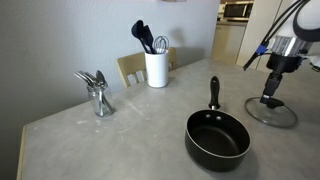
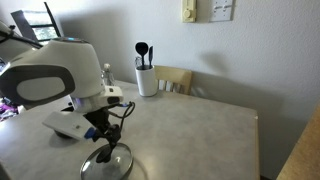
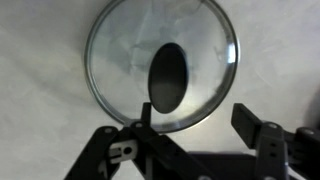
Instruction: Remove the lid from the black pot and place it on the table
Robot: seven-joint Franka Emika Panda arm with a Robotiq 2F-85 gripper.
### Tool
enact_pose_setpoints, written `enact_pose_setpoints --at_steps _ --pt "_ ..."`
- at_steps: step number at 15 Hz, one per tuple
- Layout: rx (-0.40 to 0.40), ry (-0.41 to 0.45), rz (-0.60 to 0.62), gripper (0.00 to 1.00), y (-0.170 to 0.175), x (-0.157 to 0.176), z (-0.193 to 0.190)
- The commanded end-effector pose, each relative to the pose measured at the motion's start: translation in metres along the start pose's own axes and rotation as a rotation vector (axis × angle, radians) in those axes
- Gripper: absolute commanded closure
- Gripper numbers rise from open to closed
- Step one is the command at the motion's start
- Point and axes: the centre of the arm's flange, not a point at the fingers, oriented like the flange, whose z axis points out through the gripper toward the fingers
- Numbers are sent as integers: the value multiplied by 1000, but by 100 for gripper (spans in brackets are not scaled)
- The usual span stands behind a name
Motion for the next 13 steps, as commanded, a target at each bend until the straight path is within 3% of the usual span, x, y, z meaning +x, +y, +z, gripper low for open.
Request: enact_pose_setpoints --at_steps 1,4,7,8,13 --pt "-6 -23 -45 0 -33 -1 -61" --pt "-68 -58 -28 0 -64 9 -102" --pt "-38 -77 -31 0 -98 22 -125" --pt "-58 -55 -30 0 -82 17 -110" --pt "-51 -61 -42 0 -100 20 -123"
